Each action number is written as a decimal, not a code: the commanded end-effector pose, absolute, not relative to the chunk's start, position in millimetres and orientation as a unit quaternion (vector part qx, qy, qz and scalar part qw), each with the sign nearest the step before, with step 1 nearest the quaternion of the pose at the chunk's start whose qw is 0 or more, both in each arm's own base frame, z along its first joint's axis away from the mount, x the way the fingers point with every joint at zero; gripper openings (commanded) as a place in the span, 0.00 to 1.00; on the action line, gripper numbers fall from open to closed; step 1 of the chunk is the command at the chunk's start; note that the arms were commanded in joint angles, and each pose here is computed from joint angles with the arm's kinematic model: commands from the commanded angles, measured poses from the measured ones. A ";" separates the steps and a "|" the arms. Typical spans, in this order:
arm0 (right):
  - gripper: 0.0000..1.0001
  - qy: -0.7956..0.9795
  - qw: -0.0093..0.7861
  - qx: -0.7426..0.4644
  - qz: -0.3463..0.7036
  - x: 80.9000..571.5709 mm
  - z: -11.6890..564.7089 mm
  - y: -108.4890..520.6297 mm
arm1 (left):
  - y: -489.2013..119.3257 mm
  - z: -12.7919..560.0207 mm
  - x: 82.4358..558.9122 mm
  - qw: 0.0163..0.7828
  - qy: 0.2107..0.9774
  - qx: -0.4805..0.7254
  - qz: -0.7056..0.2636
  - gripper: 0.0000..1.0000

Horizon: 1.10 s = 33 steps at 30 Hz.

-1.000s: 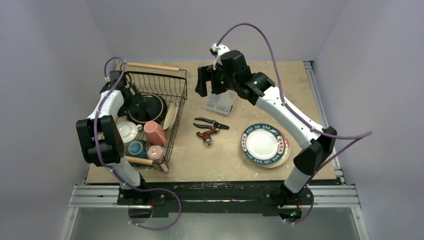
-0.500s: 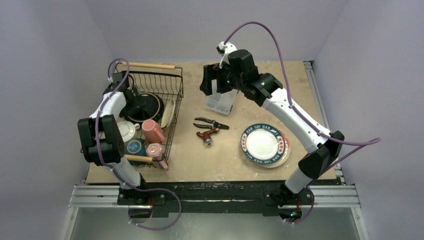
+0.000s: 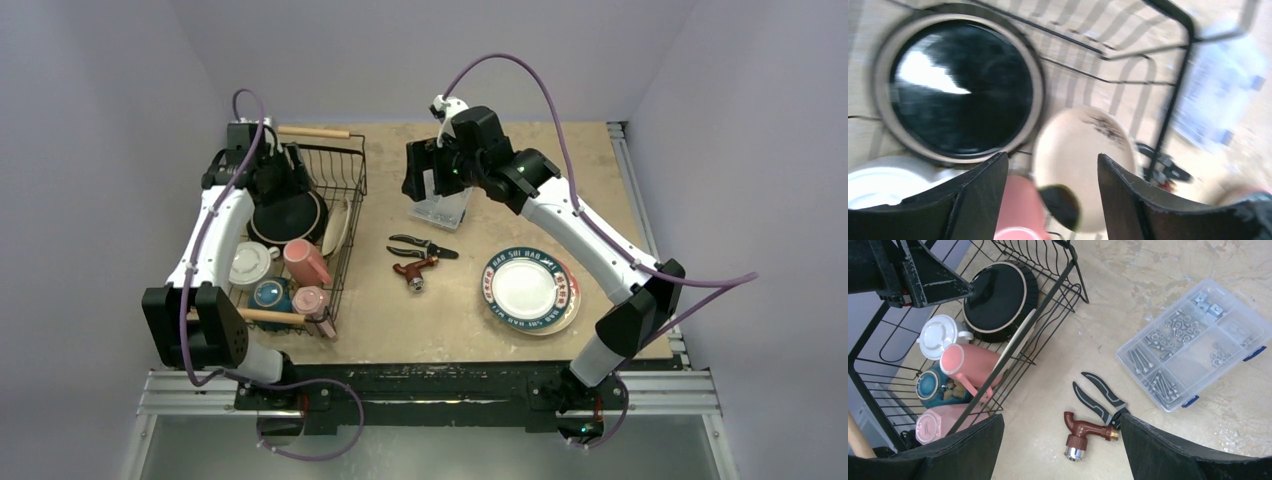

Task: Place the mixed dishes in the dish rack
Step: Pick up the plate from the dish rack.

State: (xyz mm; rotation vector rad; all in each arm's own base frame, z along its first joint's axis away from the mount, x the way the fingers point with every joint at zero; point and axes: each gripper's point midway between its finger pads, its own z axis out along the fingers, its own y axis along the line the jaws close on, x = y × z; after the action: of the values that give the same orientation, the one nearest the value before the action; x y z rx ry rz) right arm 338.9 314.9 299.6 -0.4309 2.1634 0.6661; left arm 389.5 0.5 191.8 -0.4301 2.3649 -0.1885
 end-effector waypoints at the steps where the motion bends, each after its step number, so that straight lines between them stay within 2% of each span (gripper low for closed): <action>1: 0.87 0.864 0.400 -0.170 0.254 332.7 299.6 305.8 | -84.9 211.4 377.2 0.319 0.909 -0.127 -0.234 0.67; 5: 0.87 0.867 0.396 -0.170 0.251 329.4 296.4 302.3 | -120.3 215.3 383.0 0.318 0.905 -0.134 -0.250 0.69; 10: 0.88 0.868 0.401 -0.168 0.241 330.4 295.9 295.4 | -134.3 205.4 386.6 0.303 0.910 -0.149 -0.240 0.55; 14: 0.88 0.867 0.410 -0.162 0.233 333.6 298.5 286.3 | -118.4 200.6 389.1 0.314 0.919 -0.144 -0.191 0.45; 20: 0.88 0.869 0.408 -0.158 0.231 333.3 294.9 280.2 | -113.7 206.9 397.5 0.330 0.916 -0.142 -0.177 0.33; 23: 0.88 0.869 0.409 -0.159 0.230 334.2 295.7 279.1 | -110.8 199.5 396.1 0.315 0.923 -0.147 -0.165 0.30; 26: 0.88 0.869 0.411 -0.158 0.227 335.4 296.2 277.5 | -107.4 189.3 393.7 0.300 0.929 -0.154 -0.151 0.29; 33: 0.88 0.869 0.411 -0.157 0.227 338.1 296.8 276.6 | -117.7 167.8 395.1 0.272 0.940 -0.138 -0.152 0.38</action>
State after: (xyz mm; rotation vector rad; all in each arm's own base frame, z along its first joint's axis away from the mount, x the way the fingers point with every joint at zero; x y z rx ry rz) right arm 336.1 282.7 279.5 -0.3998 2.2373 0.5772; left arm 390.1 -112.8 167.8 -0.4079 2.5250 -0.4168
